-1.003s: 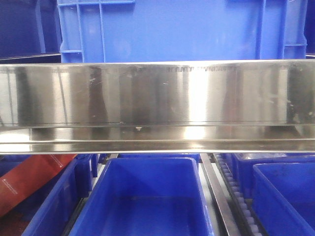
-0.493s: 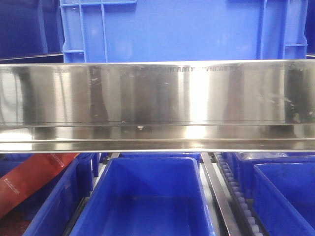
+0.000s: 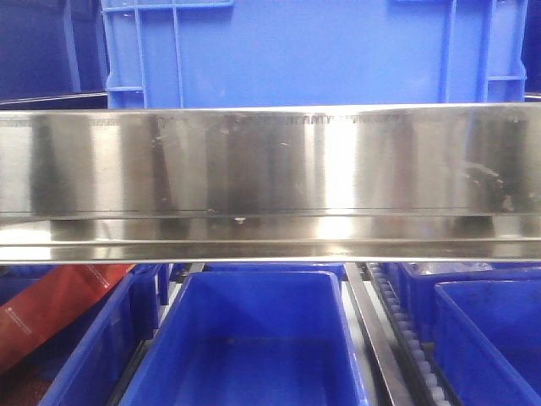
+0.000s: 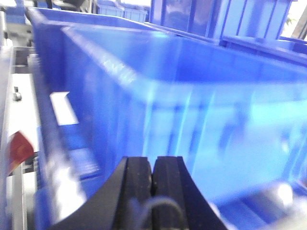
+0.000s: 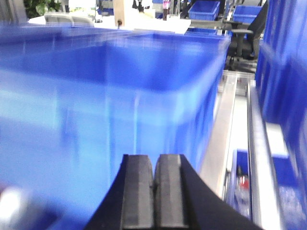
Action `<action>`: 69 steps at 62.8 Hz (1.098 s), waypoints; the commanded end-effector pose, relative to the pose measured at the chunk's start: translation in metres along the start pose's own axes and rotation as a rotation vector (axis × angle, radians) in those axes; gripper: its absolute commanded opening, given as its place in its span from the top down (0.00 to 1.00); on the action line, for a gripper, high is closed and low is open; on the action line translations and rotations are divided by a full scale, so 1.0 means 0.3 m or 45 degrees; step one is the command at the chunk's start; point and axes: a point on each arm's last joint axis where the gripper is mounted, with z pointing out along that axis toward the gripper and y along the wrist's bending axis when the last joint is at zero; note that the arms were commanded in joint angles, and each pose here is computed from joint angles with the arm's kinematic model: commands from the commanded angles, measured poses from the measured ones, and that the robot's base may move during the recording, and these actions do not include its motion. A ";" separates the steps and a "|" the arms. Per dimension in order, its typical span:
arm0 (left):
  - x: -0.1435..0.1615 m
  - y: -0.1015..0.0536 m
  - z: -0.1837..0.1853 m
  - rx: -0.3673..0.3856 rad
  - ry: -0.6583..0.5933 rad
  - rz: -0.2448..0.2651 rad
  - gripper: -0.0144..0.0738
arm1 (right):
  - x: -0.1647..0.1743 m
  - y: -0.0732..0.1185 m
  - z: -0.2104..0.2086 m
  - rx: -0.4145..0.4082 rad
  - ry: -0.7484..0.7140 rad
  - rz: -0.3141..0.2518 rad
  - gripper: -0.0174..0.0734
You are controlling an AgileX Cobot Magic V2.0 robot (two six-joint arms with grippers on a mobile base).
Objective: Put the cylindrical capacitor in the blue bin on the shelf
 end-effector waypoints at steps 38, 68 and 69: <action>0.064 0.033 -0.278 -0.083 -0.439 0.003 0.96 | 0.042 -0.003 -0.166 0.000 -0.267 -0.018 0.99; 0.064 0.033 -0.278 -0.083 -0.439 0.003 0.96 | 0.165 -0.033 -0.146 0.168 -0.284 -0.107 0.99; 0.064 0.033 -0.277 -0.086 -0.439 0.003 0.96 | 0.174 -0.038 -0.147 0.195 -0.297 -0.104 0.99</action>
